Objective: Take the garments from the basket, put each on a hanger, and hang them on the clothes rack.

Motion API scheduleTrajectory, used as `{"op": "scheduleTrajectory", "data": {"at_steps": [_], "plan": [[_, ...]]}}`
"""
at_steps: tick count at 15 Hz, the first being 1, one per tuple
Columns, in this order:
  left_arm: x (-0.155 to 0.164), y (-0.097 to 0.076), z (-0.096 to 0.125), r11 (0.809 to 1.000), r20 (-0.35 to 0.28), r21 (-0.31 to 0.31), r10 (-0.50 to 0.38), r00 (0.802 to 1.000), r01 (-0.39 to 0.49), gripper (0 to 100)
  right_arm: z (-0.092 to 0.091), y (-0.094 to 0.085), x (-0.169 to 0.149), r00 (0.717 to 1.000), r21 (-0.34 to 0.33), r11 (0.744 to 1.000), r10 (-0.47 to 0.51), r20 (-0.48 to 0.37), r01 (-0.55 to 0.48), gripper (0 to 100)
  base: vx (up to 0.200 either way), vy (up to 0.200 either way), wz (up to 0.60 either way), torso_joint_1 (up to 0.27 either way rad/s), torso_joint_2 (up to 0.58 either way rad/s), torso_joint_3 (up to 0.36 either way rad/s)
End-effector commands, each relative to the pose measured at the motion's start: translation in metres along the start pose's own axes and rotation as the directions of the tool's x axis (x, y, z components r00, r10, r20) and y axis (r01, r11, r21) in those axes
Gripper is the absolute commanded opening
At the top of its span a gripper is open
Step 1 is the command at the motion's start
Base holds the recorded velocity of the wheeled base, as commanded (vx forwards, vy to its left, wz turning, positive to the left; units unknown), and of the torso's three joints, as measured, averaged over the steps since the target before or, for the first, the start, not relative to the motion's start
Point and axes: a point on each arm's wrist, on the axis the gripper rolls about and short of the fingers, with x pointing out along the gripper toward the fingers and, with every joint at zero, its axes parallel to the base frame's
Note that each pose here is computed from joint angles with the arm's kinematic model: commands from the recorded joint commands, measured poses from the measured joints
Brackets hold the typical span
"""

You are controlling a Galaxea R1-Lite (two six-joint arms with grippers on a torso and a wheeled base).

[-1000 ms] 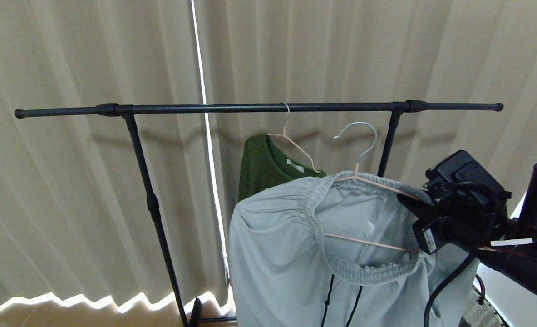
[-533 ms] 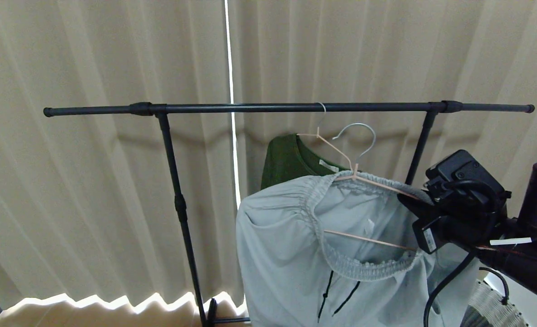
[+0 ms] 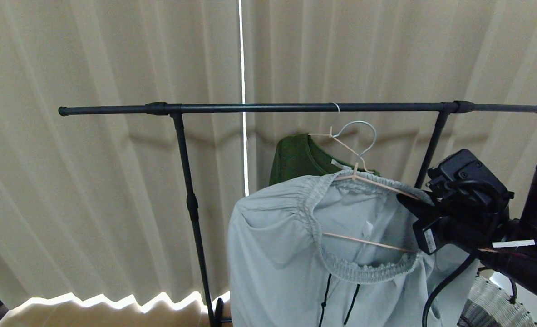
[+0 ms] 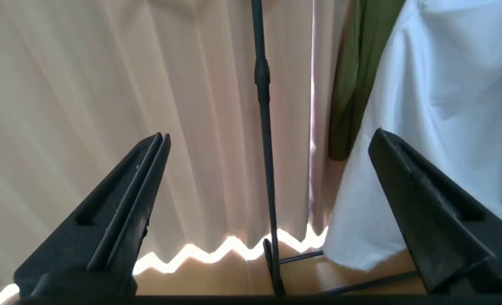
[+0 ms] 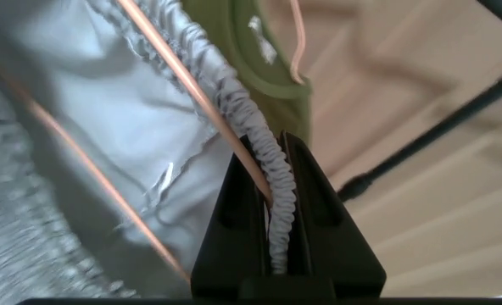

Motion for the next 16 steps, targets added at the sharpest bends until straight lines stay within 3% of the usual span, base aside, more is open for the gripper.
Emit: {"op": "scheduleTrajectory", "data": {"at_steps": [1,10,16], "plan": [[0.0,0.0,0.0,1.0,-0.003,-0.001,-0.001,1.0,0.001,100,0.0,0.001,0.001,1.0,0.009,1.0,0.001,-0.004,-0.001,0,0.0,0.0,0.0,0.0,0.0,0.0],[0.0,-0.001,-0.005,1.0,-0.056,-0.017,-0.008,0.998,0.007,100,-0.006,0.006,0.016,0.999,0.024,1.0,0.011,-0.049,-0.01,0,0.0,0.0,0.0,0.0,0.0,0.0],[0.0,-0.001,-0.005,1.0,-0.054,-0.015,-0.011,0.998,0.01,100,-0.002,0.004,0.02,0.999,0.027,1.0,-0.003,-0.046,0.004,0,0.2,0.0,0.0,0.006,0.0,0.005]]}}
